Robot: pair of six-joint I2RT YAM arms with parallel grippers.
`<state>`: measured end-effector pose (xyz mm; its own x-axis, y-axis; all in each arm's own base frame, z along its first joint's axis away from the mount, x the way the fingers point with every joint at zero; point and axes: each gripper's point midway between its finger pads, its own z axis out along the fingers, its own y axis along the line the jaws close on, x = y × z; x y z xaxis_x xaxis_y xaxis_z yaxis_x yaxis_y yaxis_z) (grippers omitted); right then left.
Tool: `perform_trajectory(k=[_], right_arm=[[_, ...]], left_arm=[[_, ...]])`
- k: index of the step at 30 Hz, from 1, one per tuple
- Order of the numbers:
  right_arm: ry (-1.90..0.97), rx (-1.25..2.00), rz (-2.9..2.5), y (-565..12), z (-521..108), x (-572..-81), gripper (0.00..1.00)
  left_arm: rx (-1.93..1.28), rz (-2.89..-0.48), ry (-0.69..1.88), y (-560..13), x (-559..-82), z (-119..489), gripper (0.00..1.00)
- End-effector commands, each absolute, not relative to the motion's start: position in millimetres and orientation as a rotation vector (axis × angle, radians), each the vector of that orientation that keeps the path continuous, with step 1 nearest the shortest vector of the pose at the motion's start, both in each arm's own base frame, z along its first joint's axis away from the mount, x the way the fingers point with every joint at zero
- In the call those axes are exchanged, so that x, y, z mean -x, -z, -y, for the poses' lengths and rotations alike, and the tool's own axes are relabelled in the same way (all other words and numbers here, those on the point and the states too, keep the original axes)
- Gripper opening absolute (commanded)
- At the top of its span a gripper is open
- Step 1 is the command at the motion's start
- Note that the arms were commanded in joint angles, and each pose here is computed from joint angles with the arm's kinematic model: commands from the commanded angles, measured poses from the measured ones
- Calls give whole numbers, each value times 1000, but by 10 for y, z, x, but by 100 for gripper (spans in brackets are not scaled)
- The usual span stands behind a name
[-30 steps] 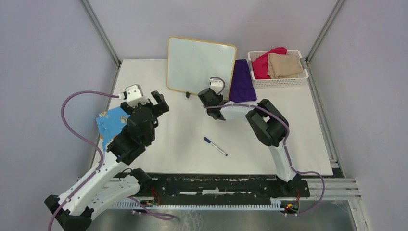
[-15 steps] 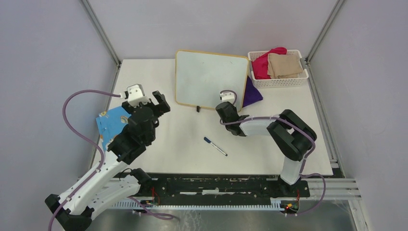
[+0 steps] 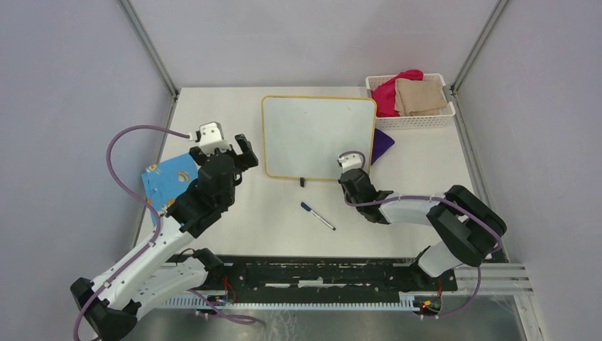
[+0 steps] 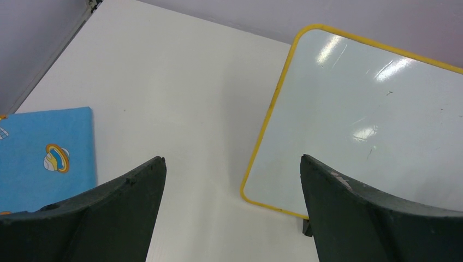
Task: Write a sentence on the whiteboard
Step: Move the whiteboard stand to the center of the board.
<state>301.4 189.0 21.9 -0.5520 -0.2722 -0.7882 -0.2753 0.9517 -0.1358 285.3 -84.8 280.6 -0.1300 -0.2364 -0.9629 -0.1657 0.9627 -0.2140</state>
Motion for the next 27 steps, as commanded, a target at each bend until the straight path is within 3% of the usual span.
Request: perform_trajectory(k=[1,14,22,27], right_arm=[[7,470,-2177,-223,-1795,-2871,0],[37,396,-2185,-247,-1425,-2838,0],[-83,407,-2138,-407,-1529,-2768,42],[-136,390,-2101,-585,-1556,-2736,53]], left_arm=[[314,-1677,145,-2982,-2879,969,97],[185,-1720,197,-2918,-2907,1195,100],[138,-1734,204,-2889,-2915,1260,100],[129,-1708,216,-2978,-2907,1261,100]])
